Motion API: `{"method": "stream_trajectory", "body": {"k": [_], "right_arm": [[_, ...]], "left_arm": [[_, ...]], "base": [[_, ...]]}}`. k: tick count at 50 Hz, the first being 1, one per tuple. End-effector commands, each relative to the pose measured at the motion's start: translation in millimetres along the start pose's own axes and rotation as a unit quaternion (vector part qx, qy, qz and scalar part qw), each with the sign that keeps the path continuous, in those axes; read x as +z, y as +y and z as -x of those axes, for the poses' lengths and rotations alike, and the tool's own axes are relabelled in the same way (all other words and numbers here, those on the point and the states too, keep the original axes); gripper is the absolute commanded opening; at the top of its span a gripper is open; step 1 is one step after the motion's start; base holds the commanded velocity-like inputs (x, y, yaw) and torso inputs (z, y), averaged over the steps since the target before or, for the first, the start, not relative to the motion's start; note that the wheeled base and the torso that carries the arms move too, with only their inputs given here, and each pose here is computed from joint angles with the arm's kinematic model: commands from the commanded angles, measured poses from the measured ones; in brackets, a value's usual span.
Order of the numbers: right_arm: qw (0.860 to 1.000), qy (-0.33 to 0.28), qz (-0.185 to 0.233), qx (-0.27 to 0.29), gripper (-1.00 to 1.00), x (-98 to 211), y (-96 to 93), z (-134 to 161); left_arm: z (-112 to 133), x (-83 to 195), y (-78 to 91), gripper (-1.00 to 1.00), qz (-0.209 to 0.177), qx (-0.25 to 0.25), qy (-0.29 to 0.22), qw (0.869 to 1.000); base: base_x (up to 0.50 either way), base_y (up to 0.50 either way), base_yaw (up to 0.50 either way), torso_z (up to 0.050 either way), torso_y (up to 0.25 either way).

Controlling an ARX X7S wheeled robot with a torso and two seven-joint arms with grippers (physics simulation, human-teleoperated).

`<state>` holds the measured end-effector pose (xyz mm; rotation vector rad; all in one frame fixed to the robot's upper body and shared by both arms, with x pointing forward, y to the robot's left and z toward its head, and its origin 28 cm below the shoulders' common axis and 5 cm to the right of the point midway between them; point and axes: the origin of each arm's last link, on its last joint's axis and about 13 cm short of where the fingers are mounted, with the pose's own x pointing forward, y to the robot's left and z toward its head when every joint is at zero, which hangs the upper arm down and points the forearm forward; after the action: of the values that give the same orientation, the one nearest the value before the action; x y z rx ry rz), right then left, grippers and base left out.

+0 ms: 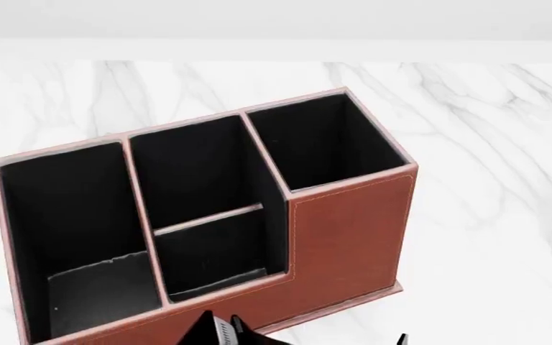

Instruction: Pick up the book and place it in the back compartment of the caddy.

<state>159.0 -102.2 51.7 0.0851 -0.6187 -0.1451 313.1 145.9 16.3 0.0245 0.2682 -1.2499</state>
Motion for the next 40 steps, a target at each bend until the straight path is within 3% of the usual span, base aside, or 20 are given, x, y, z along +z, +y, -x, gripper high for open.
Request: {"method": "stream_trajectory", "body": {"k": [1, 40], "right_arm": [[1.000, 0.000, 0.000, 0.000, 1.00, 0, -0.1, 0], [1.000, 0.000, -0.004, 0.003, 1.00, 1, 0.0, 0]], "left_arm": [[-12, 3, -1.1, 1.00, 0.000, -0.011, 0.007, 1.000], [-40, -2, -6.7, 1.00, 0.006, -0.043, 0.043, 0.998]], "base": [[0.00, 0.00, 0.00, 0.000, 0.000], [0.00, 0.00, 0.00, 0.000, 0.000]]}}
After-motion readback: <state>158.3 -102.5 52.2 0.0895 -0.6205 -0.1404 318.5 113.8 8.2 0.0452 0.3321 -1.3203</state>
